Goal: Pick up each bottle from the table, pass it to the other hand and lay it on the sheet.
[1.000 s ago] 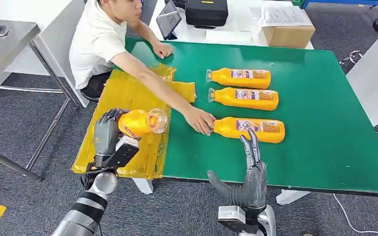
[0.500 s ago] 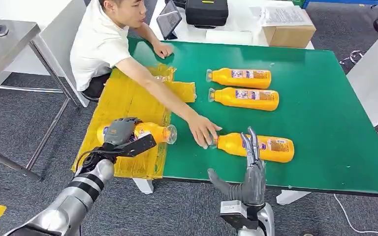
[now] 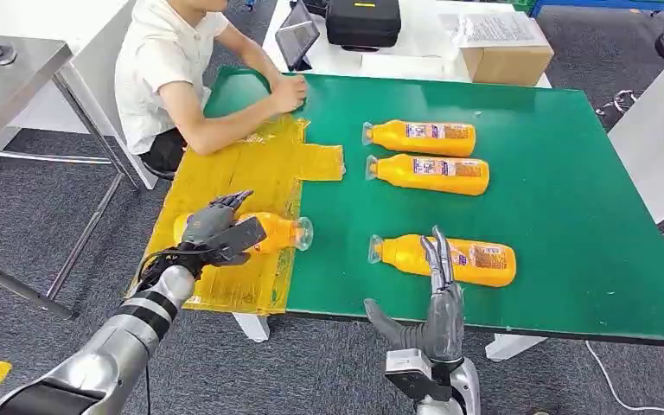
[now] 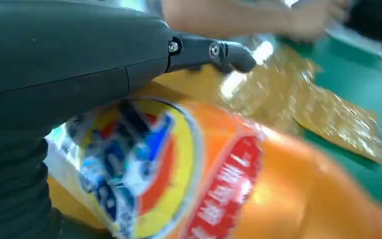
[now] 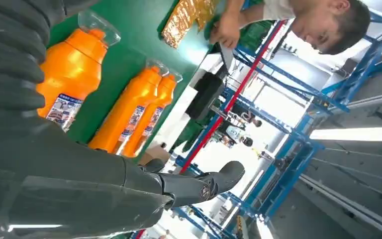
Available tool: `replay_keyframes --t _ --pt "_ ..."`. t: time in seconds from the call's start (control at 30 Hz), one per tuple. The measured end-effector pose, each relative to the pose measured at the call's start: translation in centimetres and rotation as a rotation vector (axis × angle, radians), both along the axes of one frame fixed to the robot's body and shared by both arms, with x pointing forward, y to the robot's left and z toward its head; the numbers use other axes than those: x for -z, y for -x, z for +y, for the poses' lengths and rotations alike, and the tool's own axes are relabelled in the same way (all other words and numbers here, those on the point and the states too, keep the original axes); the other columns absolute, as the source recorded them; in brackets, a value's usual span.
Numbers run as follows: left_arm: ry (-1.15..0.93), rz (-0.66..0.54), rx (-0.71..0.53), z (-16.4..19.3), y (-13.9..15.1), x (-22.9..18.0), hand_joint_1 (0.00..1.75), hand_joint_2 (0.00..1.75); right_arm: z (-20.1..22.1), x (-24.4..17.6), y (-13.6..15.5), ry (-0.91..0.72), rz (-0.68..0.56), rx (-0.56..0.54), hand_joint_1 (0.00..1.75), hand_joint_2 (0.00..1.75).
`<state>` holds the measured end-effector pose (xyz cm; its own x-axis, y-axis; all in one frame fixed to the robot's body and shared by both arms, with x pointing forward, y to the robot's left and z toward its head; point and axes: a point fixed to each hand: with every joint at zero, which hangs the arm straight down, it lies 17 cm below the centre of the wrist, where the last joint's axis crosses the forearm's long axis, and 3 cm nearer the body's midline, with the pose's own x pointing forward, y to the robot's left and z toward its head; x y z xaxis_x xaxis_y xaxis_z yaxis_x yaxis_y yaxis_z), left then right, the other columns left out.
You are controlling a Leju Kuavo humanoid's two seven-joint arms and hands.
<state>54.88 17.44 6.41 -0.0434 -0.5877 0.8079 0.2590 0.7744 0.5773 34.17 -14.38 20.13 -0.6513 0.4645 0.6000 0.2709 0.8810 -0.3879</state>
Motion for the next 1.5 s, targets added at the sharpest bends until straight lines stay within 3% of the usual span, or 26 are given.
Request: replay_keyframes --t 0.23,0.73,1.03,1.33,1.43,1.5 --pt "0.094 0.100 0.075 -1.8 1.3 1.4 0.00 1.75 -0.1 0.4 -0.3 0.004 0.009 0.001 0.00 1.75" --pt "0.298 0.109 0.122 -3.4 2.2 0.6 0.00 1.75 -0.3 0.9 -0.7 0.013 0.020 0.001 0.00 1.75" --pt "0.559 -0.056 0.095 -5.7 4.1 -3.7 0.00 1.75 -0.4 1.3 -0.4 0.033 0.023 0.006 0.00 1.75" --pt "1.036 -0.325 0.019 -5.7 8.3 -14.6 0.00 1.75 -1.2 2.4 -0.1 0.043 0.057 0.027 0.00 1.75" --pt "1.106 -0.366 0.001 -5.3 10.0 -16.1 0.00 1.75 -2.2 2.9 -0.5 0.057 0.087 0.065 0.00 1.75" --pt "1.140 -0.386 0.004 -5.2 11.0 -17.0 0.00 1.75 -2.7 3.8 -1.1 0.156 0.125 0.127 0.00 1.75"
